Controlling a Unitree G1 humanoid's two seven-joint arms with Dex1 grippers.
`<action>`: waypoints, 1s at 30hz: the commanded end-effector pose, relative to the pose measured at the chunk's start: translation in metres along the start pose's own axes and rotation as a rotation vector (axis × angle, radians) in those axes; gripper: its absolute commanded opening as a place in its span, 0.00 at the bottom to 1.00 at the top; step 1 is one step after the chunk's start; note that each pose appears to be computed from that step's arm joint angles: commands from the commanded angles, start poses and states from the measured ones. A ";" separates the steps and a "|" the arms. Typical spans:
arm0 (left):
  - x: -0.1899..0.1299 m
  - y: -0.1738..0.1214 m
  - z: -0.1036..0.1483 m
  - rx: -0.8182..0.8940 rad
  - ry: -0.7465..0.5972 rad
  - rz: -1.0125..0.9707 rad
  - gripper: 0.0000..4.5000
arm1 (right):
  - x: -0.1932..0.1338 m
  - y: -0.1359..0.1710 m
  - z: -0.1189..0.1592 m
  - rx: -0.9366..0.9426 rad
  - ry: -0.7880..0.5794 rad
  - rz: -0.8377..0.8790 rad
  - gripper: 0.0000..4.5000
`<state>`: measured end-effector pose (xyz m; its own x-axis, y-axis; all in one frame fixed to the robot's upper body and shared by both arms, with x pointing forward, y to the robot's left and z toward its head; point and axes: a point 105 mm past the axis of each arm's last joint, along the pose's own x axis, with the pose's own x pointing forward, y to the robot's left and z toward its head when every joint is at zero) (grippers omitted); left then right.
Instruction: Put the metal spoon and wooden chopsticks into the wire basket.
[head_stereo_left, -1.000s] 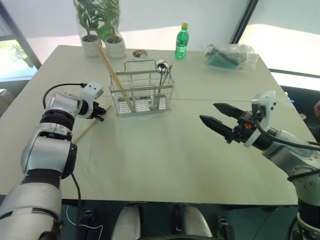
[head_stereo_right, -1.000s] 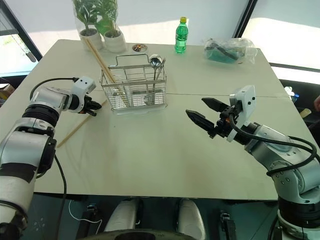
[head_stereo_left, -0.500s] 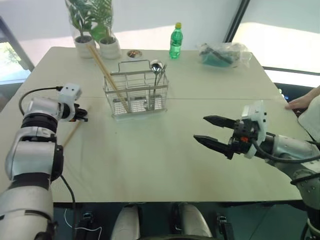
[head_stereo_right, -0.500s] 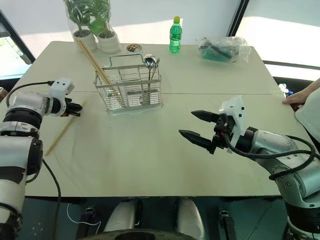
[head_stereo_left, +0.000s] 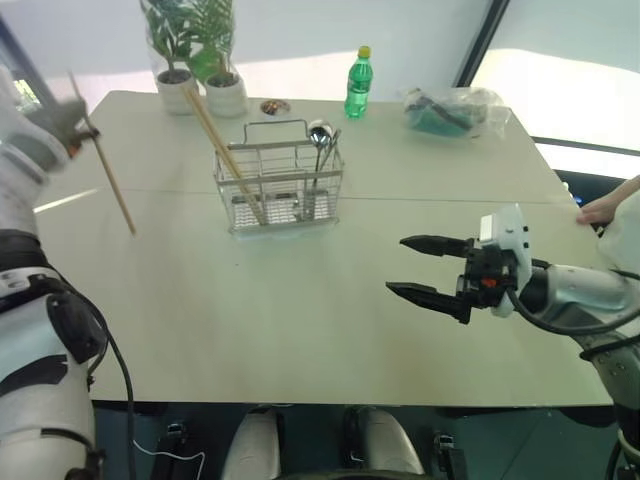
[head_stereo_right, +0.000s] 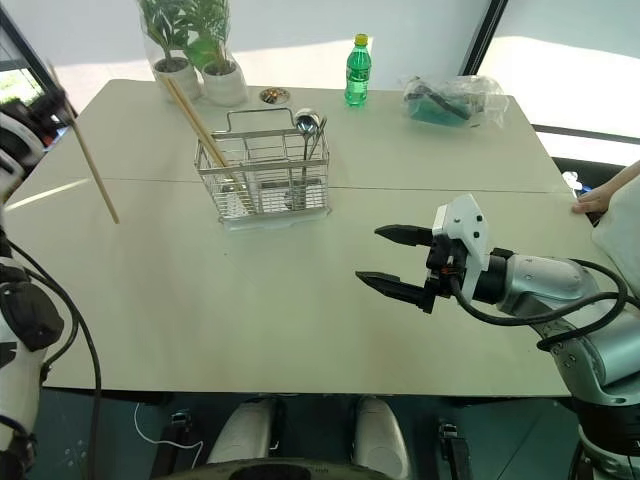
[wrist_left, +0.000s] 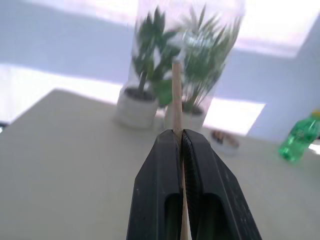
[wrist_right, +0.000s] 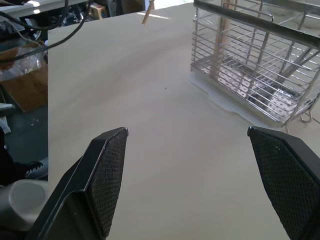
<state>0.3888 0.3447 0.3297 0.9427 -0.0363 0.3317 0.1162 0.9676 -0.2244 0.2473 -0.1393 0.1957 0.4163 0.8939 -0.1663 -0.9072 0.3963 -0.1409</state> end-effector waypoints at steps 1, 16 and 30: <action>-0.003 -0.039 0.055 -0.008 -0.196 -0.119 0.01 | -0.002 -0.002 0.011 -0.058 -0.019 0.007 0.89; 0.037 -0.158 0.043 0.062 -0.256 -0.424 0.01 | -0.001 -0.004 0.011 -0.047 -0.048 -0.068 0.89; 0.046 -0.164 -0.060 0.056 -0.121 -0.398 0.01 | -0.004 -0.008 0.016 -0.015 -0.084 -0.157 0.89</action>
<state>0.4351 0.1689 0.3174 0.7987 -0.3961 0.4530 0.4582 0.8883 -0.0313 0.2535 -0.1426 0.1985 0.5402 0.8351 -0.1034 -0.8393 0.5259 -0.1378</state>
